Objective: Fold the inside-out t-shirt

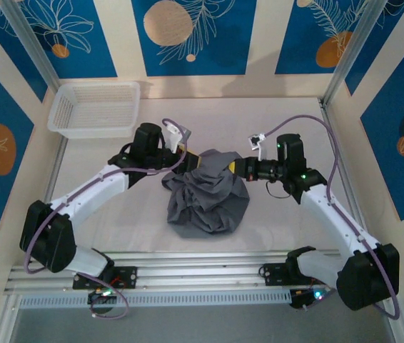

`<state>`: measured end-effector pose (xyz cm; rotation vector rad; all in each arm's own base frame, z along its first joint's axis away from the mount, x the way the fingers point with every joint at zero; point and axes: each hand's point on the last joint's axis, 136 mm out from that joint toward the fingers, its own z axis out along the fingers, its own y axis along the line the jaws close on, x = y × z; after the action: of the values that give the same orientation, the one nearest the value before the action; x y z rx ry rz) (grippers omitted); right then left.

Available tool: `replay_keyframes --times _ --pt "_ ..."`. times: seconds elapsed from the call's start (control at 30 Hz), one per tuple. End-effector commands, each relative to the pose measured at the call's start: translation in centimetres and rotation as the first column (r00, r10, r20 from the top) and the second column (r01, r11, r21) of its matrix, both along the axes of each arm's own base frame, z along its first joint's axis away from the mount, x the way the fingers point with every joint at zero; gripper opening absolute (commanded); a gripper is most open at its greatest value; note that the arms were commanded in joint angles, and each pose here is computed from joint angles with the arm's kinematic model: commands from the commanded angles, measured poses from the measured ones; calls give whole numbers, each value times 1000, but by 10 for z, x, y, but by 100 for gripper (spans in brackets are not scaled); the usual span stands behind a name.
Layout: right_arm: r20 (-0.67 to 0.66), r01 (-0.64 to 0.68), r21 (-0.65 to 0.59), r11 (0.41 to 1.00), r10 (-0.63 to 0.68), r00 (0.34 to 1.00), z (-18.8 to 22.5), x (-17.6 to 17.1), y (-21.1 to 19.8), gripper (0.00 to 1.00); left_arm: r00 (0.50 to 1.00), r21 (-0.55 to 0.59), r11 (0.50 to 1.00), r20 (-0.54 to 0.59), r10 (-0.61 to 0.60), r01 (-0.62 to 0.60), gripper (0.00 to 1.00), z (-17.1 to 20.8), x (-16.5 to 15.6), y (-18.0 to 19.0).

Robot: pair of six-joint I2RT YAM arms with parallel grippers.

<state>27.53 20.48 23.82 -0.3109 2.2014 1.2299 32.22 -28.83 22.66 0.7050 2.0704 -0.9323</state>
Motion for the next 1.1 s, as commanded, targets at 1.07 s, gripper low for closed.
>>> replay_keyframes --times 1.07 --pt "-121 -27 -24 999 24 992 1 5 25 0 960 72 957 46 278 -280 35 -21 26 -21"
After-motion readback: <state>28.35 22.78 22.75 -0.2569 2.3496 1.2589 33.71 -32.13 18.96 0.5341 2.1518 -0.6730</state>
